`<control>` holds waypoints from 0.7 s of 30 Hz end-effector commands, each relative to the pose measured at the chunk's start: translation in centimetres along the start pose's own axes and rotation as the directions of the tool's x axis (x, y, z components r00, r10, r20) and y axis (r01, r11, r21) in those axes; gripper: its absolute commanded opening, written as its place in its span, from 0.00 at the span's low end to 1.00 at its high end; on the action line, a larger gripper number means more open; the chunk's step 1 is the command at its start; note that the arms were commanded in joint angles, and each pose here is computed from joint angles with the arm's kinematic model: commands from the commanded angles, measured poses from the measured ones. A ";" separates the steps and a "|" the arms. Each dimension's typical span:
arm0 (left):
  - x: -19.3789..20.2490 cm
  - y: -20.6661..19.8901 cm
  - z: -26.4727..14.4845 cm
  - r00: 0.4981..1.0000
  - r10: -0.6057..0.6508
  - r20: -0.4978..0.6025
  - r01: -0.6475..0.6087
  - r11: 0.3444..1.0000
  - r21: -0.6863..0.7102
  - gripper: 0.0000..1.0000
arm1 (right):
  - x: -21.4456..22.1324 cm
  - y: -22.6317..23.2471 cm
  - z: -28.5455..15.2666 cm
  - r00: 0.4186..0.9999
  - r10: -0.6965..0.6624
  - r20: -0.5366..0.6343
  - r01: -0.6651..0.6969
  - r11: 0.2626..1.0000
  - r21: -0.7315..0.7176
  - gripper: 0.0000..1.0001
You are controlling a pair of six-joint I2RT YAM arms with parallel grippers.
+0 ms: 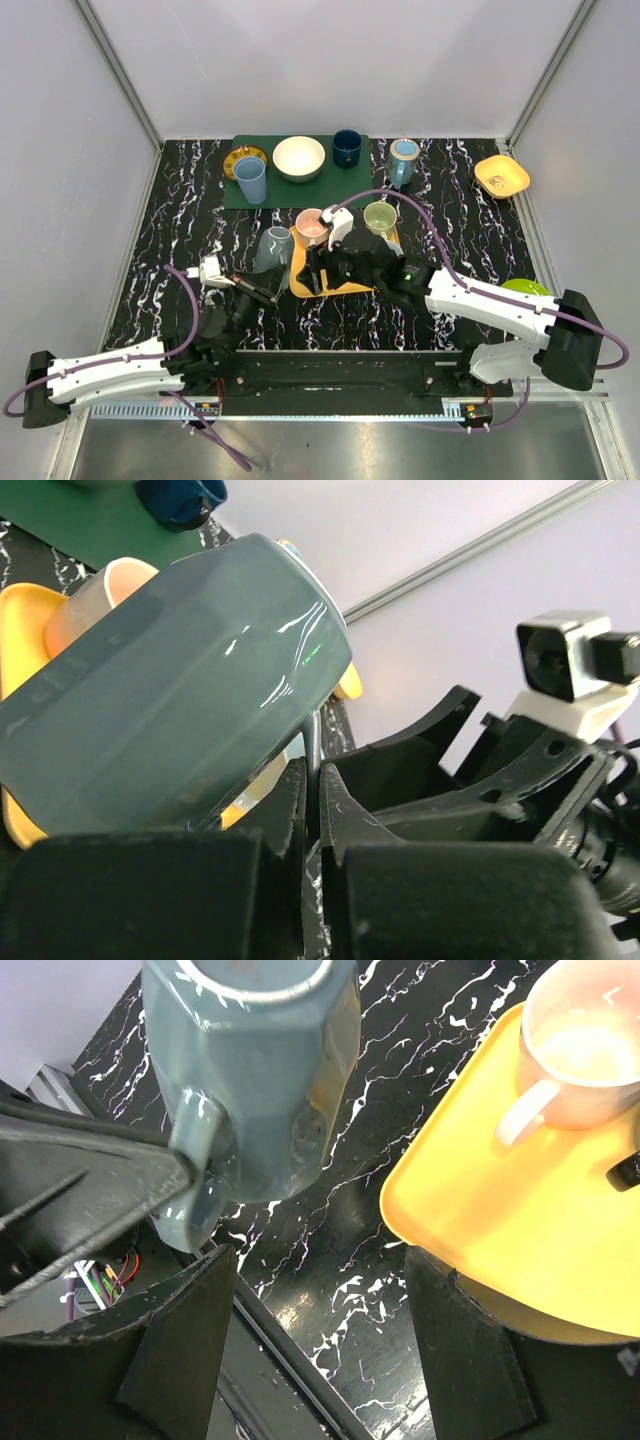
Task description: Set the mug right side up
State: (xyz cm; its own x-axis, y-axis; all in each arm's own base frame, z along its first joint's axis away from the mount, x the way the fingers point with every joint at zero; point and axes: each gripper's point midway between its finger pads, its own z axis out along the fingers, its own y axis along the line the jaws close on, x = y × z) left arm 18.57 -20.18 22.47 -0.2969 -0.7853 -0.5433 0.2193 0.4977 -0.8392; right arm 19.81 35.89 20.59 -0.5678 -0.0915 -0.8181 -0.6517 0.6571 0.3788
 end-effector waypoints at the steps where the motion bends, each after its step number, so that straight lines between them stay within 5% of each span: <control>1: -3.9 -4.7 -0.1 0.981 -0.176 0.082 0.166 0.980 0.114 0.00 | -0.9 1.0 -0.2 0.999 -0.018 0.047 0.019 1.000 -0.019 0.74; 21: -4.1 -8.2 1.2 0.966 -0.244 0.082 0.230 0.961 0.156 0.00 | -4.3 3.5 -0.2 0.973 -0.038 0.227 0.042 0.999 -0.012 0.75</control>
State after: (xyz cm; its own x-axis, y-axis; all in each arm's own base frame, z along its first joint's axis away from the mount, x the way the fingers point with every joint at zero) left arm 19.43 -21.33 24.57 -0.2747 -0.8104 -0.5175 0.2103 0.4745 -0.8548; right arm 18.57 37.47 21.80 -0.4746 -0.0779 -0.8767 -0.6937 0.6462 0.3181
